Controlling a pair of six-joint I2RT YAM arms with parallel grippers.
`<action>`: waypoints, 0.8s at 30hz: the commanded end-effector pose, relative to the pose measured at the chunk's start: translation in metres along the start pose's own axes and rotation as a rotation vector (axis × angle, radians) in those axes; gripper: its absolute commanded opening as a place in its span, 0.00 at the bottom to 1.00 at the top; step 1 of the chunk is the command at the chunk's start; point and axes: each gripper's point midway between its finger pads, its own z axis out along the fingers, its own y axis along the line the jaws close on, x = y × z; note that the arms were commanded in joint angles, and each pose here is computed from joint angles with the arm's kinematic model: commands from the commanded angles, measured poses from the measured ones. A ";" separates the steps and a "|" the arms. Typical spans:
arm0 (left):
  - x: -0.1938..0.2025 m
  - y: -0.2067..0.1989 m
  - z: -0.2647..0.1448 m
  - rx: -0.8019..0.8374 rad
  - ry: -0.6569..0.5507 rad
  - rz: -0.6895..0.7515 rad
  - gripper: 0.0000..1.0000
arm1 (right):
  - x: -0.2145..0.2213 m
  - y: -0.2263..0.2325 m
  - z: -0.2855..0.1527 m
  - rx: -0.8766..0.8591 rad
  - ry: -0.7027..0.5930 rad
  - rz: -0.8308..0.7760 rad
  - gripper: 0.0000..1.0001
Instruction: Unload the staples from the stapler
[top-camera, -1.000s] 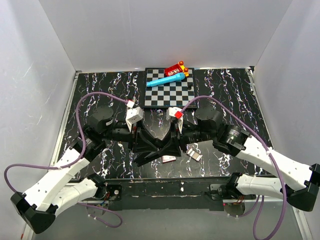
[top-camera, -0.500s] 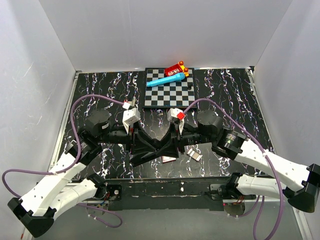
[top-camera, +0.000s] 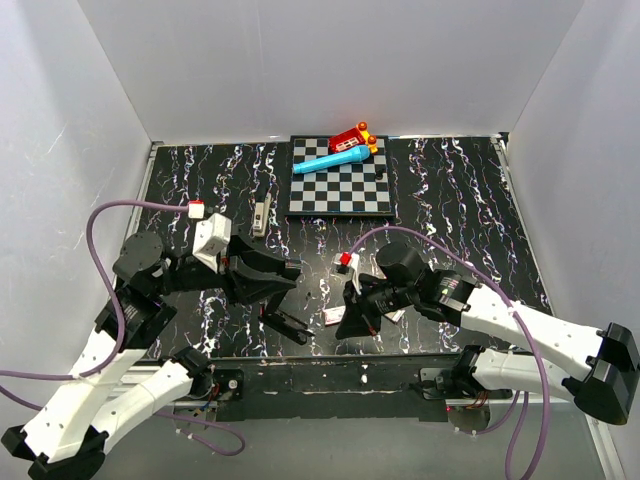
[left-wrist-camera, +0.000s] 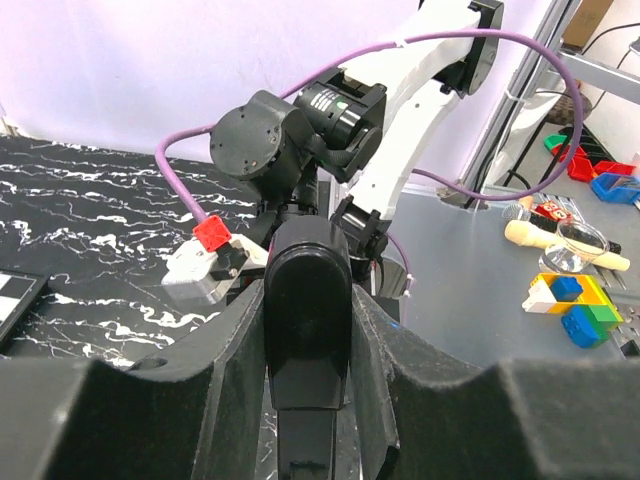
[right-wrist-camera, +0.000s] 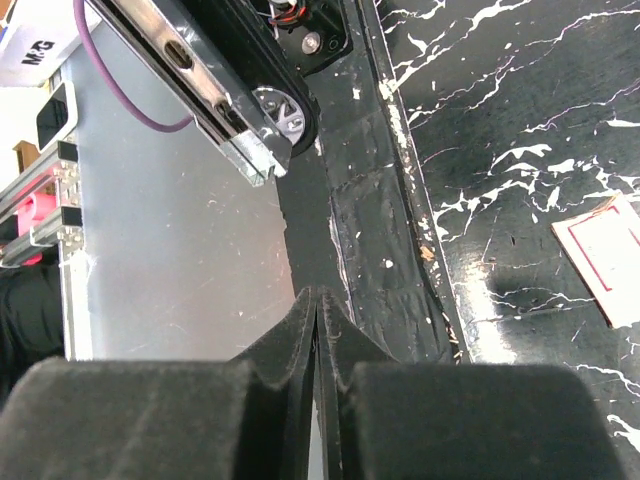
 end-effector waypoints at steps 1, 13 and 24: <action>-0.023 -0.003 0.003 0.018 -0.055 0.048 0.00 | -0.012 0.007 -0.006 -0.001 -0.036 -0.021 0.08; -0.007 0.014 0.009 -0.025 -0.017 0.023 0.00 | -0.030 0.003 -0.026 0.121 -0.072 -0.073 0.11; 0.009 0.055 0.011 -0.217 0.015 -0.043 0.00 | -0.075 -0.021 -0.034 0.313 -0.200 -0.046 0.04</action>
